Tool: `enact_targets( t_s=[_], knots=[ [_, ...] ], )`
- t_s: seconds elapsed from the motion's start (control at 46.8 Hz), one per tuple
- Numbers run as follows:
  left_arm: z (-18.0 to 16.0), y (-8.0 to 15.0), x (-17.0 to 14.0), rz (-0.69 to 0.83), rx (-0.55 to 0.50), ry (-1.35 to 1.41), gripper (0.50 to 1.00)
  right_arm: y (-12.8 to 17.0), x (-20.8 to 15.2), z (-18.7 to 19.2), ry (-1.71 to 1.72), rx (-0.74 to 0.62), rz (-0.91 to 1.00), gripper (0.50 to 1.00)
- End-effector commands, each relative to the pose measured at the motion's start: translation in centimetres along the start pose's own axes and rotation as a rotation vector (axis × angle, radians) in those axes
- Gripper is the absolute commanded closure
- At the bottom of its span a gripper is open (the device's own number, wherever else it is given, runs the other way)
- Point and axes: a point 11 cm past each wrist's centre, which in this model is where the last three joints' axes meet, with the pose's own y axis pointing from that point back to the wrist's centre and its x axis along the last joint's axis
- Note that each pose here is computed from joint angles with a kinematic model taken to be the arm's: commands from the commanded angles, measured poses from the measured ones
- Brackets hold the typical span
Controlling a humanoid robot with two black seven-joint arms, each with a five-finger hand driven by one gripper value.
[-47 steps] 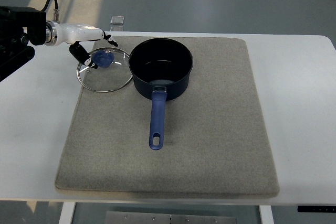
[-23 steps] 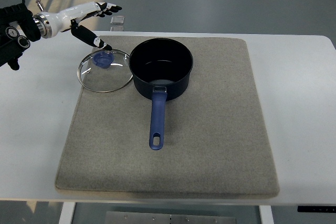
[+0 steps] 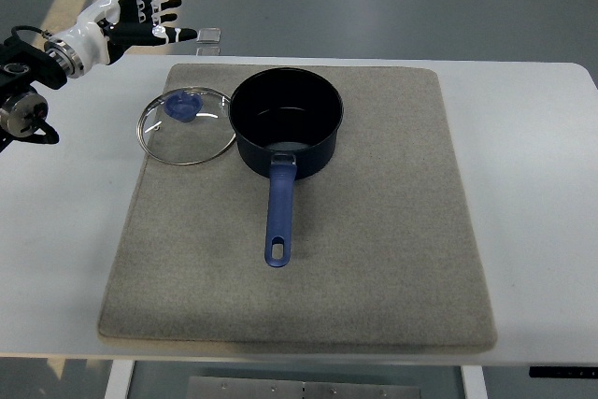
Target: Open pot lid and place left with left hand
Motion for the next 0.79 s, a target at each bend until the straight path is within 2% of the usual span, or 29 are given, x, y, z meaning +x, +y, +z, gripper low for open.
enact_targets(
  t_s=[0.0,0.085,0.256,0.384,0.534,0.769],
  knots=[
    [-0.3,0.7,-0.1,-0.05,-0.026,0.094,0.508,0.0,0.0,0.0,0.0,0.0,0.0,0.585],
    [-0.9,1.6,0.1,-0.102,-0.049,0.187,0.508,0.0,0.0,0.0,0.0,0.0,0.0,0.585],
    [-2.4,2.8,0.9,-0.126,0.025,0.29,0.508,0.0,0.0,0.0,0.0,0.0,0.0,0.585],
    [-3.0,4.1,1.5,-0.15,0.029,0.362,0.508,0.0,0.0,0.0,0.0,0.0,0.0,0.585],
    [-4.7,4.1,0.4,-0.151,0.063,0.525,0.508,0.0,0.0,0.0,0.0,0.0,0.0,0.585],
    [-4.9,4.7,1.0,-0.132,0.015,0.754,0.508,0.0,0.0,0.0,0.0,0.0,0.0,0.585]
  ],
)
